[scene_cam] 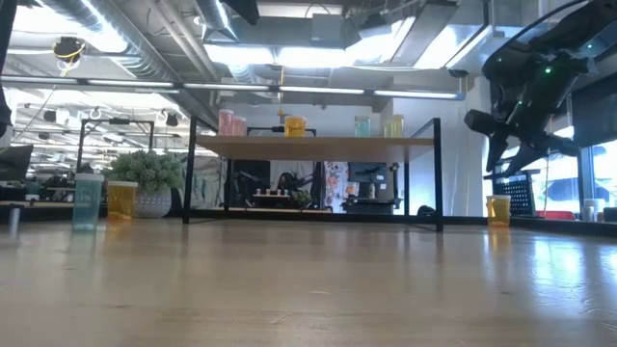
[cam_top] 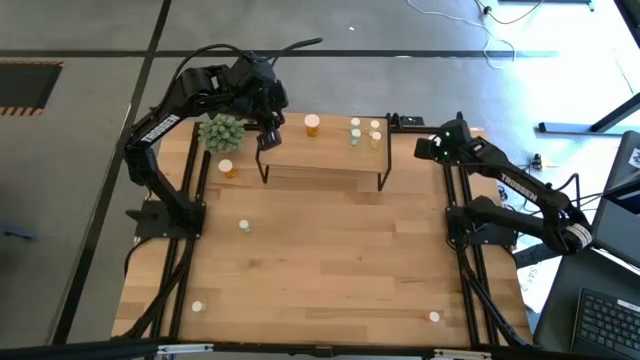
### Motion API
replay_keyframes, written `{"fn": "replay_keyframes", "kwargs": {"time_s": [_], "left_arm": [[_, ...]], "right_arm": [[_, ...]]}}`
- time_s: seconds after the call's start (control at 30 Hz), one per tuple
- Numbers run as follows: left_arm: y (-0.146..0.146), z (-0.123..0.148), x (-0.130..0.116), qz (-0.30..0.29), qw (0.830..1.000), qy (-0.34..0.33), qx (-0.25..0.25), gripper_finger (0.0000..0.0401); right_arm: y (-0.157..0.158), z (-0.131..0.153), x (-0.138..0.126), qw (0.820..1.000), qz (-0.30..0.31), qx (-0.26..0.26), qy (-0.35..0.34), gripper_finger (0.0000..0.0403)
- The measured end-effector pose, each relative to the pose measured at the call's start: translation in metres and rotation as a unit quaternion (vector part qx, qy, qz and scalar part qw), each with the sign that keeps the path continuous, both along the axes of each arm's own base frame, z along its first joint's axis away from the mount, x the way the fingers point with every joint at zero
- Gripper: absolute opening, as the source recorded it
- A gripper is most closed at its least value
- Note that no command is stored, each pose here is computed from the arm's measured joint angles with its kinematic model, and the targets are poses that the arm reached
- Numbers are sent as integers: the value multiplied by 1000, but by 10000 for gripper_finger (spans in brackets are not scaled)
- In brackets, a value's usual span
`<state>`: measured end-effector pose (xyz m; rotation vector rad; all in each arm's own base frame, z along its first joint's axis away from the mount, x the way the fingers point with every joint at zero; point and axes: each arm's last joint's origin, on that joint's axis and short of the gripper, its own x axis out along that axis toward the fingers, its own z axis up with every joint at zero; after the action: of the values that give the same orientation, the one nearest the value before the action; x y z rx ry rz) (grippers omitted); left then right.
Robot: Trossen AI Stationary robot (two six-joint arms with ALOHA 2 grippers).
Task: Pick and place medicine bottles onto shelf by color
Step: Put the right orange medicine bottle on the shelf, aligned with the other orange medicine bottle
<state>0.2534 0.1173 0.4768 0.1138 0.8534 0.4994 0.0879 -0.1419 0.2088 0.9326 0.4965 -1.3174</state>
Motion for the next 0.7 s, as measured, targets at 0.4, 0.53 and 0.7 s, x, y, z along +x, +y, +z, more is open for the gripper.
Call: {"fn": "replay_keyframes", "kwargs": {"time_s": [0.4,0.53,0.7], "left_arm": [[0,0,0,0,1000,0,0,147],[0,0,0,0,1000,0,0,147],[0,0,0,0,1000,0,0,147]], "right_arm": [[4,5,-3,1000,-8,-13,-7,165],[6,5,-6,998,-53,-4,-15,165],[7,4,-6,1000,-14,-9,20,171]]}}
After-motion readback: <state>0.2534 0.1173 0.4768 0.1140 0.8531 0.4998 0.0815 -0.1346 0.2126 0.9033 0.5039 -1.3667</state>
